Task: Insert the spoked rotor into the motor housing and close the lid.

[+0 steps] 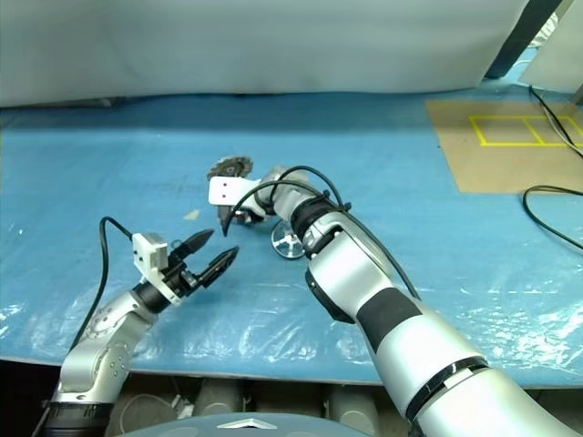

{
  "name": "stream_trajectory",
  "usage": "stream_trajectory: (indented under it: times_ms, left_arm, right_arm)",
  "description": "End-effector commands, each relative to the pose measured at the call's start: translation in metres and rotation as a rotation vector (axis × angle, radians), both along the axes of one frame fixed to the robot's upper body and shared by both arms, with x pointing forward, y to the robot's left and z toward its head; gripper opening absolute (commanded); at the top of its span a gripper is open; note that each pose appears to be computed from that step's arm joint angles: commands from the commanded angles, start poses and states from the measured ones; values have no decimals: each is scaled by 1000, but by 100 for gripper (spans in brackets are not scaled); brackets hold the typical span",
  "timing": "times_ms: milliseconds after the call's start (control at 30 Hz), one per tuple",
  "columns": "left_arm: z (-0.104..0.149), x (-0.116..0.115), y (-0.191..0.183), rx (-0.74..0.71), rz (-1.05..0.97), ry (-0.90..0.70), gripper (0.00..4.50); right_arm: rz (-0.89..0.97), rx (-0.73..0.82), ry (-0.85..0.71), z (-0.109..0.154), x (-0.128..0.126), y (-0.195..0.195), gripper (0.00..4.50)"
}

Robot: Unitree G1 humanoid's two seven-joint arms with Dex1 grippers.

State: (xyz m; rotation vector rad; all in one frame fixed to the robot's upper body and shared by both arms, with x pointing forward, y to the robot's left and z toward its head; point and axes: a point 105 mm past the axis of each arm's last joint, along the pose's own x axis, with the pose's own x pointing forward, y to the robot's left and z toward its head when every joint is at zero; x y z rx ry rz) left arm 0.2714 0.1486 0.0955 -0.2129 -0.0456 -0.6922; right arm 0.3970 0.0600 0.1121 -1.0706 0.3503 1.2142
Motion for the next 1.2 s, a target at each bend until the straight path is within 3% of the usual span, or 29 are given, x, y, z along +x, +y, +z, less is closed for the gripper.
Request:
stream_trajectory:
  times_ms: [33,233,433,700,1000,1033,1200]
  left_arm:
    - [10,0,-1,-6,-2,-48,450]
    - [15,3,7,-31,5,-53,450]
    - [16,7,18,-28,19,-55,450]
    - [16,3,22,-26,4,-44,450]
    - [18,5,18,-29,-16,-40,450]
    - [19,6,17,-29,-20,-41,450]
    - [23,9,21,-36,-21,-51,450]
  right_arm:
    - [32,-9,54,14,-4,1,192]
    - [92,8,354,24,-36,15,192]
    - [30,19,510,20,-65,32,192]
    - [-126,-94,561,-19,-82,12,192]
    - [-107,-156,538,-24,-90,2,192]
    - [-107,-155,522,-23,-88,2,255]
    - [-87,-146,521,-14,-85,0,389]
